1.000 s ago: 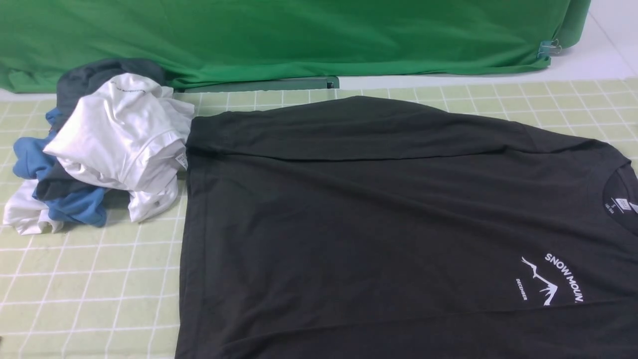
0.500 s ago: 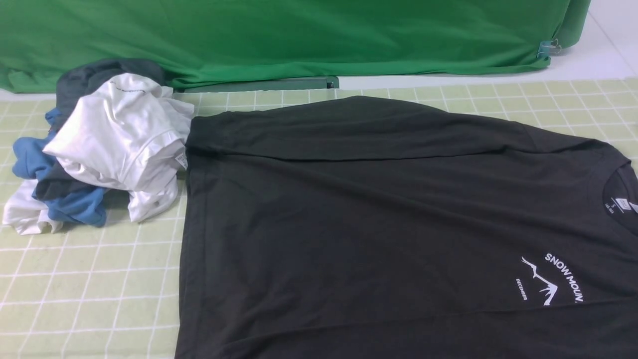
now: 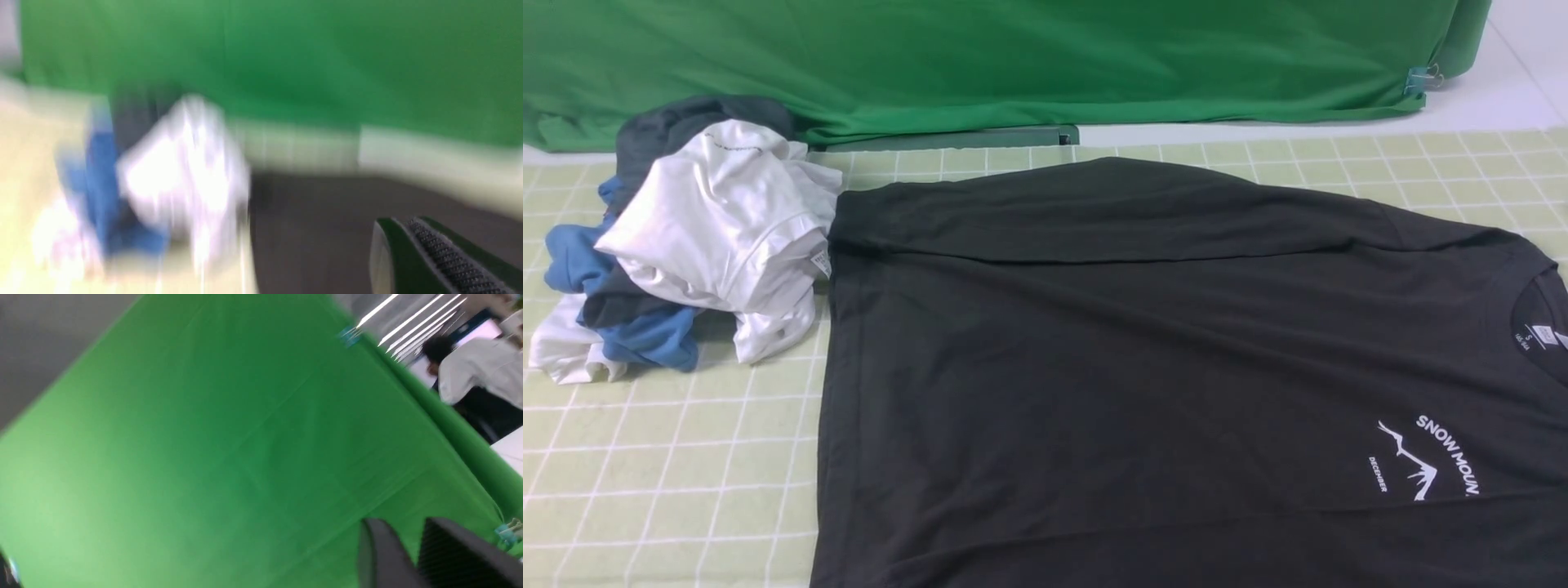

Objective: Fold a long-sleeved shirt over a green coffee tablecloth.
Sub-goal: 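Grasp the left edge of the dark T-shirt lying flat on the table, then fold the left side of the black T-shirt inward over its body, then grab the top left corner of the dark shirt with the left gripper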

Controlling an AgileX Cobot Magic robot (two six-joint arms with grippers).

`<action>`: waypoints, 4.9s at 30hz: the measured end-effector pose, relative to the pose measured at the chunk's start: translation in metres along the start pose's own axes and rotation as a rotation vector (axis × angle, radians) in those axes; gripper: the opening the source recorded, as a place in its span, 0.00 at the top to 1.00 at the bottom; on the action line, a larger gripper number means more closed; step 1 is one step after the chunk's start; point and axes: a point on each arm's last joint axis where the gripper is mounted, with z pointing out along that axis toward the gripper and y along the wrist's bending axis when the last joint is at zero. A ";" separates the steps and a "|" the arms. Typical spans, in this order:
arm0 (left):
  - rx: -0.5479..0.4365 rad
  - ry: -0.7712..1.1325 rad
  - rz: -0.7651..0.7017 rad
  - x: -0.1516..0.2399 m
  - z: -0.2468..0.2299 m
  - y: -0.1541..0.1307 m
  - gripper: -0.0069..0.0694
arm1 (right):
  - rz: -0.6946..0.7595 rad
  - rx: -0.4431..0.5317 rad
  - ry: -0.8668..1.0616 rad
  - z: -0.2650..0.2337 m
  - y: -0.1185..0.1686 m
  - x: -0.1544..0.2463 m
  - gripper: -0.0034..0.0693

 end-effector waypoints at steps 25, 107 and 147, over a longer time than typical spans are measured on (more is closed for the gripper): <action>0.113 0.967 0.576 0.144 0.165 -0.071 0.79 | -0.631 -0.022 1.303 0.073 0.071 0.000 0.95; -0.094 0.702 0.769 0.045 0.298 -0.079 0.81 | -0.576 -0.163 1.181 0.081 0.088 0.003 0.90; -0.151 0.447 -0.479 0.011 0.361 0.015 0.35 | -0.573 -0.161 1.181 0.081 0.088 0.003 0.86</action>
